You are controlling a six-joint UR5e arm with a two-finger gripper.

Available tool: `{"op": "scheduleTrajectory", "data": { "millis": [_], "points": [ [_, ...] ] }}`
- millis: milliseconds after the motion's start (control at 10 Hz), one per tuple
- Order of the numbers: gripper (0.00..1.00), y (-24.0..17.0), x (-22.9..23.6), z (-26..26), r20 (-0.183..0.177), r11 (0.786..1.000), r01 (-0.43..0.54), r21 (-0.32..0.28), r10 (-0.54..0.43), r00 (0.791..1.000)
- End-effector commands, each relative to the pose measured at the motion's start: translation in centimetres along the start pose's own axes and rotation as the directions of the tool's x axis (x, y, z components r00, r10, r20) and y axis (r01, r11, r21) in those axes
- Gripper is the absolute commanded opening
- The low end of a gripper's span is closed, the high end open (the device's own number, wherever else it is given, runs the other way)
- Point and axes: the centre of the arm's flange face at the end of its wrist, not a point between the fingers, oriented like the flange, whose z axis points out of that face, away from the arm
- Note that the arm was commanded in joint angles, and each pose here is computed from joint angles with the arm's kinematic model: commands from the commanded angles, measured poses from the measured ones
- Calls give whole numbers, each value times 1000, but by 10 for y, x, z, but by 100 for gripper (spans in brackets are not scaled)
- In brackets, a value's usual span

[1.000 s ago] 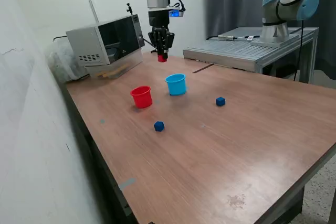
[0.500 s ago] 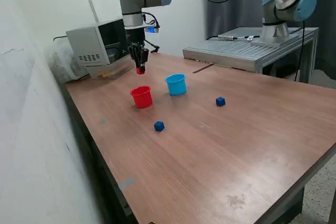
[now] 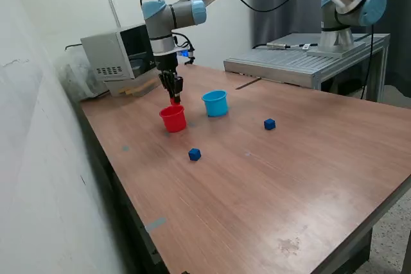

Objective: Place red objects in the red bin, and blue objects in the blue bin.

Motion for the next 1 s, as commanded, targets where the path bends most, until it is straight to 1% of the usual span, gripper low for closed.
{"op": "scheduleTrajectory", "data": {
  "millis": [0, 100, 300, 400, 500, 600, 700, 800, 900],
  "points": [
    [0, 0, 0, 4, -1, 1000, 7, 2, -7, 1000],
    [100, 1, -1, 3, 1, 1000, 7, 0, -7, 1000],
    [100, 3, -5, -1, 8, 1000, 3, -20, -2, 1000],
    [100, 7, -8, -9, 20, 999, 4, -40, -3, 1000],
    [100, 9, -7, -21, 40, 999, 5, -49, -3, 999],
    [100, 5, 3, -49, 51, 997, 19, -73, -15, 999],
    [100, -1, 23, -99, 69, 992, 41, -120, -33, 997],
    [100, -12, 73, -113, 76, 992, 100, -73, -95, 993],
    [100, -20, 111, -110, 69, 989, 147, -23, -145, 987]
  ]
}}
